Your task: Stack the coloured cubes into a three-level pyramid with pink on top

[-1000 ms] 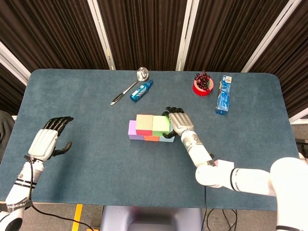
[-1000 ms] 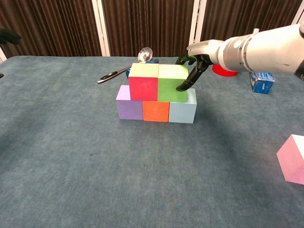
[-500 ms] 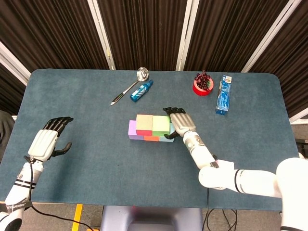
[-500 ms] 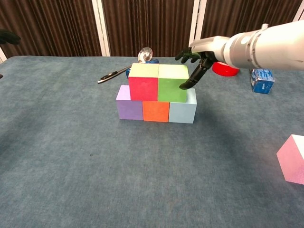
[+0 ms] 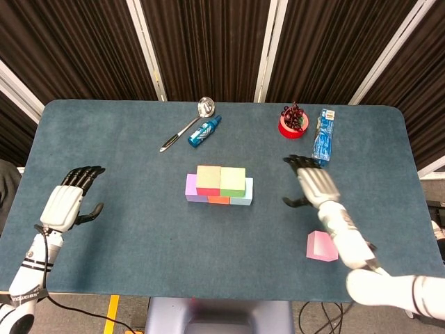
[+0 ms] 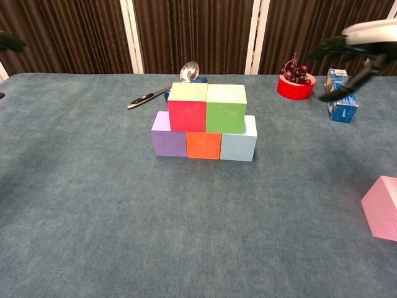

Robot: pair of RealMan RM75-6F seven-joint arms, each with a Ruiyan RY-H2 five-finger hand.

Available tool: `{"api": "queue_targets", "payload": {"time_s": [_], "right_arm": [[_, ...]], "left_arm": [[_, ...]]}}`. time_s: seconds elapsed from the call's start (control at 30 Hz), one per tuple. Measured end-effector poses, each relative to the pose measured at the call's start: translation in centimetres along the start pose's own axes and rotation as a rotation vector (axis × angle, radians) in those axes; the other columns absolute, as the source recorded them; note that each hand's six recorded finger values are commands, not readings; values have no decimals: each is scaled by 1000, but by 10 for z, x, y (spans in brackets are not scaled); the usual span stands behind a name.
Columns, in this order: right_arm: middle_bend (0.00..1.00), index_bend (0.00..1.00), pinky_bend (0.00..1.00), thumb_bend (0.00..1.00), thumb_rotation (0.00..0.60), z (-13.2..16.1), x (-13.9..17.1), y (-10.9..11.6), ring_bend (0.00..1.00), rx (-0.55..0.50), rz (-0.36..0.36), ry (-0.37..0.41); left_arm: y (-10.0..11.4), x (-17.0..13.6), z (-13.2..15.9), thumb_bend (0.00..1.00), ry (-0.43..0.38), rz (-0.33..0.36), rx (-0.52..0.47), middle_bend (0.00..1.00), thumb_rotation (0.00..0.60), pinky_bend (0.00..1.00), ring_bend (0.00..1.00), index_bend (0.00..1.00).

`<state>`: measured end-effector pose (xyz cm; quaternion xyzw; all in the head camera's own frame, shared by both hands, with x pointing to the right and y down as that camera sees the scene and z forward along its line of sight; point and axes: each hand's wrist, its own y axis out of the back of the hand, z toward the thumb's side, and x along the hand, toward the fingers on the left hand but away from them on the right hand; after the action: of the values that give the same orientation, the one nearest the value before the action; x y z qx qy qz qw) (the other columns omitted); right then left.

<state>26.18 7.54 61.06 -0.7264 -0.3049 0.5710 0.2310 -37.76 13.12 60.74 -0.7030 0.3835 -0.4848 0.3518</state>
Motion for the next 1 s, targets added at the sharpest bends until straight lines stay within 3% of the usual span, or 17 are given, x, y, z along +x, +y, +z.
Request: {"api": "queue_targets", "payload": {"time_s": [0.2, 0.53, 0.7, 1.0], "right_arm": [[149, 281, 7, 363, 600, -52, 49, -11, 0, -23, -9, -40], [149, 281, 7, 363, 600, -114, 130, -63, 0, -66, 57, -91], [149, 275, 7, 363, 600, -125, 139, -81, 0, -56, 62, -110], [149, 275, 7, 363, 600, -133, 123, -107, 0, -65, 111, -139]], "left_arm": [[-4, 3, 2, 374, 12, -2, 8, 112, 600, 112, 90, 133], [-9, 2, 7, 373, 23, -31, 5, 110, 600, 110, 90, 133], [-12, 1, 8, 373, 28, -48, 0, 108, 600, 111, 89, 132], [-17, -1, 5, 371, 36, -68, -10, 100, 600, 106, 87, 132]]}}
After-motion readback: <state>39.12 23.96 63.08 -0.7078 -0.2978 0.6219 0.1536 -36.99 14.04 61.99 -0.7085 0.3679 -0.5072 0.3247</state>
